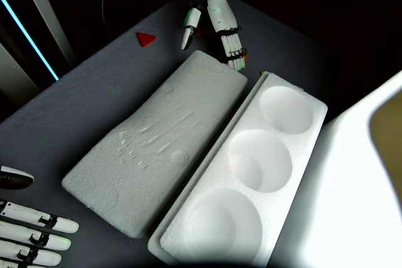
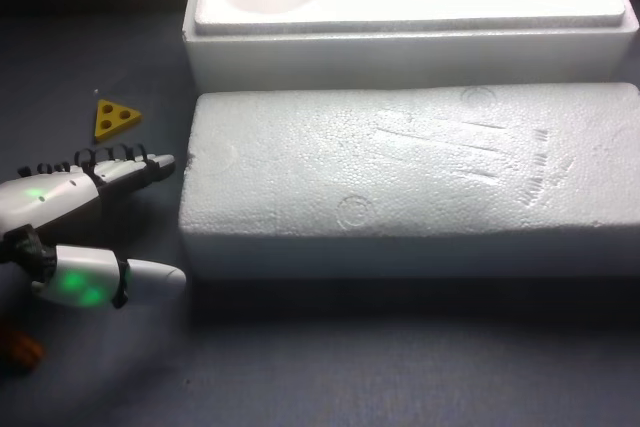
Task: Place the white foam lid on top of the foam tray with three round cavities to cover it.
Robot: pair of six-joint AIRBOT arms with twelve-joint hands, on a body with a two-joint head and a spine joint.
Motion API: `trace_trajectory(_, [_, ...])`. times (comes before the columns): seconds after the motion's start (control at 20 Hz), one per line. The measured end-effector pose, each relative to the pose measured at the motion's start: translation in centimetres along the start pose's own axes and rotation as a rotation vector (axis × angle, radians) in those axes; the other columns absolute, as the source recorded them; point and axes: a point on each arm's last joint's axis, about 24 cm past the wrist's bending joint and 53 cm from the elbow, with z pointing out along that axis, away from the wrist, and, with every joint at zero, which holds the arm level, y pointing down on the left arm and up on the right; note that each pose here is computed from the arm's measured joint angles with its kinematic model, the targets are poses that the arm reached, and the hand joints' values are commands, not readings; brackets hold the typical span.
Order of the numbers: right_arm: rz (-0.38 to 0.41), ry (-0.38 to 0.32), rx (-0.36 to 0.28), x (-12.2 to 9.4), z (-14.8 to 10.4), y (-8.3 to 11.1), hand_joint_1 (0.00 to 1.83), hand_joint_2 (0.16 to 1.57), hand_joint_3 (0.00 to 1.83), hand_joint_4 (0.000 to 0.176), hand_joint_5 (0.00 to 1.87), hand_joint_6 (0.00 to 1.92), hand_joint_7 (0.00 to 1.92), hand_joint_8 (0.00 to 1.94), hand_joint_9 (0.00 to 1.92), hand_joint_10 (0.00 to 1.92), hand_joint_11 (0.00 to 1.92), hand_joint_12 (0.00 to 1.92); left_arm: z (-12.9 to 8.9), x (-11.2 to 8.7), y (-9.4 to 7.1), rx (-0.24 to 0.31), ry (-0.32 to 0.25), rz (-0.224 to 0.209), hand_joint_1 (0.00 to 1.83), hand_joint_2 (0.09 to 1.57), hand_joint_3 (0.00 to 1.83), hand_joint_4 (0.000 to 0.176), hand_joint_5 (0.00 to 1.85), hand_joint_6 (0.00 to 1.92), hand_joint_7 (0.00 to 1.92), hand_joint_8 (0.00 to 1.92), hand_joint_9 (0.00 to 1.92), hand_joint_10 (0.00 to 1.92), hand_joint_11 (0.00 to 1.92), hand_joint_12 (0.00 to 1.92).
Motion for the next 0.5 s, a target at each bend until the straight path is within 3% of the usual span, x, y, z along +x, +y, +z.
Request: trace_trajectory(0.5, [0.041, -0.010, 0.041, 0.2, 1.3, -1.5, 0.58, 1.13, 0.01, 0.000, 0.00, 0.00, 0.00, 0.00, 0.00, 0.00, 0.00, 0.00, 0.4, -0.2, 0.3, -0.006, -0.006, 0.000, 0.40, 0.98, 0.00, 0.000, 0.00, 0.00, 0.00, 0.00, 0.00, 0.00, 0.00, 0.00])
